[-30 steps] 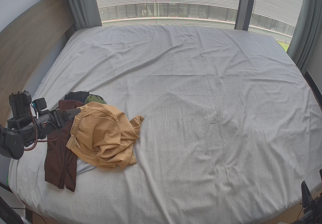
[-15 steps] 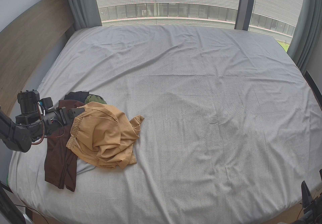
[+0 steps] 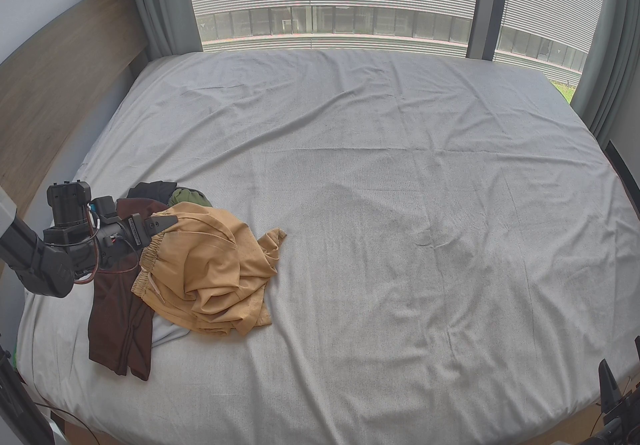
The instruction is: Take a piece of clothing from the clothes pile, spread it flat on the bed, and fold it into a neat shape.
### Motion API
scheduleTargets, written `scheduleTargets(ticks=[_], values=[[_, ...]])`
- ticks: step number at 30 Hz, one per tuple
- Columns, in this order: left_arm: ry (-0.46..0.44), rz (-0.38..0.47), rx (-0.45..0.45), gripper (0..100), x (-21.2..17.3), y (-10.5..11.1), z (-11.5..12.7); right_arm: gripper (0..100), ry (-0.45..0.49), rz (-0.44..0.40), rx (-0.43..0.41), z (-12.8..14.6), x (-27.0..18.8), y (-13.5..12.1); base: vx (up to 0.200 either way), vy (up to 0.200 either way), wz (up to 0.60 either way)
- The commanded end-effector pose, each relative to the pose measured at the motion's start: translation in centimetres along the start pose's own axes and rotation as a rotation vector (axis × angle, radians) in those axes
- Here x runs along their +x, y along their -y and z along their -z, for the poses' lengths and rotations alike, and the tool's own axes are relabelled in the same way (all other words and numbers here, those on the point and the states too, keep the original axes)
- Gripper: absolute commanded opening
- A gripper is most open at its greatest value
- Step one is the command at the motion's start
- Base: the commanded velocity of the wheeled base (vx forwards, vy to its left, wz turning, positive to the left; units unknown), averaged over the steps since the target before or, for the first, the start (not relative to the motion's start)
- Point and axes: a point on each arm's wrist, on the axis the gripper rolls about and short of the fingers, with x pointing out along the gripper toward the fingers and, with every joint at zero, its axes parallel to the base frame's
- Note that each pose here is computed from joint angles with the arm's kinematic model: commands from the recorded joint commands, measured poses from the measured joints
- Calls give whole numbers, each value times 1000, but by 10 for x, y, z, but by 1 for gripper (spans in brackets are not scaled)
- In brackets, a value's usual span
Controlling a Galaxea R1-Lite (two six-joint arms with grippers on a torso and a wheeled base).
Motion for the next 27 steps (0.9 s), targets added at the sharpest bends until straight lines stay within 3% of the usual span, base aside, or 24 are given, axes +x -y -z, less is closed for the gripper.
scheduleTargets(ticks=[1, 19, 27], values=[[-12, 6, -7, 100, 4, -2, 2, 100, -1, 0, 0, 5, 0, 0, 0, 0, 0], [-74, 167, -21, 100, 12, 11, 7, 100, -1, 0, 0, 5, 0, 0, 0, 0, 0], [-41, 215, 1, 100, 32, 17, 15, 100, -1, 0, 1, 5, 0, 0, 0, 0, 0]])
